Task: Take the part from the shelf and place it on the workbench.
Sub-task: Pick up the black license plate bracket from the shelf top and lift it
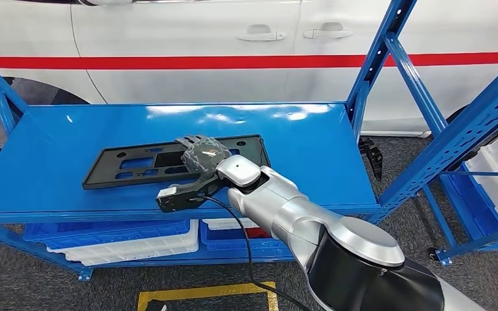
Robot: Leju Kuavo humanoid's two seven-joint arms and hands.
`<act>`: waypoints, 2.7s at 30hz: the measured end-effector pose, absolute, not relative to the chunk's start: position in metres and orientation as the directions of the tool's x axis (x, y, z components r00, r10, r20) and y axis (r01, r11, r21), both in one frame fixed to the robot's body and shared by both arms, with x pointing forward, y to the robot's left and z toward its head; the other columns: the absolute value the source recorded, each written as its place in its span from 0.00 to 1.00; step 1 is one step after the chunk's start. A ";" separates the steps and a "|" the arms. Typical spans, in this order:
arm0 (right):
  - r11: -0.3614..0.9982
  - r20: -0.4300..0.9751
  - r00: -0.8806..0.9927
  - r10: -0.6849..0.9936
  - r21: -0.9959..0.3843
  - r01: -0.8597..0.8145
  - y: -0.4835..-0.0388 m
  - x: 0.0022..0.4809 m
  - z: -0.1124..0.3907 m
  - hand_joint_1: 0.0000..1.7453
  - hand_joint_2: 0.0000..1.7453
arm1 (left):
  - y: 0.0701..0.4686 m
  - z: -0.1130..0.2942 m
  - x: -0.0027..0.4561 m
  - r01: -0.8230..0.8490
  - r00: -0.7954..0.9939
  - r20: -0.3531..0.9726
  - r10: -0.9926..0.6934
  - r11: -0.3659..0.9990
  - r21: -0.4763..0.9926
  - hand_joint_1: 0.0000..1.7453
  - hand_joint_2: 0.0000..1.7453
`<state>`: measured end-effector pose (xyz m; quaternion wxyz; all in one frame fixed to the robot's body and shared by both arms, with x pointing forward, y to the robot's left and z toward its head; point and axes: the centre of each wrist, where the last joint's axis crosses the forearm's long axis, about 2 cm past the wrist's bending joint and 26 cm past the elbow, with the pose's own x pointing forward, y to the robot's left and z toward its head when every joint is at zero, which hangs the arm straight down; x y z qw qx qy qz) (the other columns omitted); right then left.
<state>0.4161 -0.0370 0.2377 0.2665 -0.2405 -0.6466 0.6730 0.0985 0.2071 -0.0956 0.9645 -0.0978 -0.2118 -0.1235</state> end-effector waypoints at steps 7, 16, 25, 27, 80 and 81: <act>-0.023 0.006 -0.744 0.668 -0.999 -0.029 -0.037 0.416 0.239 0.00 0.00 | 0.207 -0.096 0.098 0.271 0.882 0.432 -0.187 0.952 -0.143 0.00 0.00; 0.034 0.008 -0.754 0.657 -0.999 0.019 -0.036 0.423 0.257 0.00 0.00 | 0.207 -0.095 0.099 0.277 0.876 0.444 -0.190 0.951 -0.139 0.00 0.00; 0.153 0.073 -0.796 0.601 -0.988 0.026 -0.033 0.422 0.263 0.14 1.00 | 0.208 -0.095 0.101 0.277 0.871 0.452 -0.191 0.952 -0.131 0.00 0.00; 0.178 0.087 -0.795 0.601 -0.984 0.026 -0.033 0.422 0.263 0.00 1.00 | 0.209 -0.095 0.101 0.274 0.871 0.453 -0.190 0.953 -0.128 0.00 0.00; 0.154 0.054 -0.764 0.643 -0.986 0.060 -0.040 0.413 0.231 0.00 1.00 | 0.213 -0.096 0.101 0.261 0.873 0.450 -0.186 0.959 -0.110 0.00 0.00; 0.146 0.049 -0.763 0.645 -0.987 0.060 -0.039 0.411 0.228 0.00 1.00 | 0.213 -0.096 0.101 0.258 0.874 0.451 -0.183 0.960 -0.111 0.00 0.00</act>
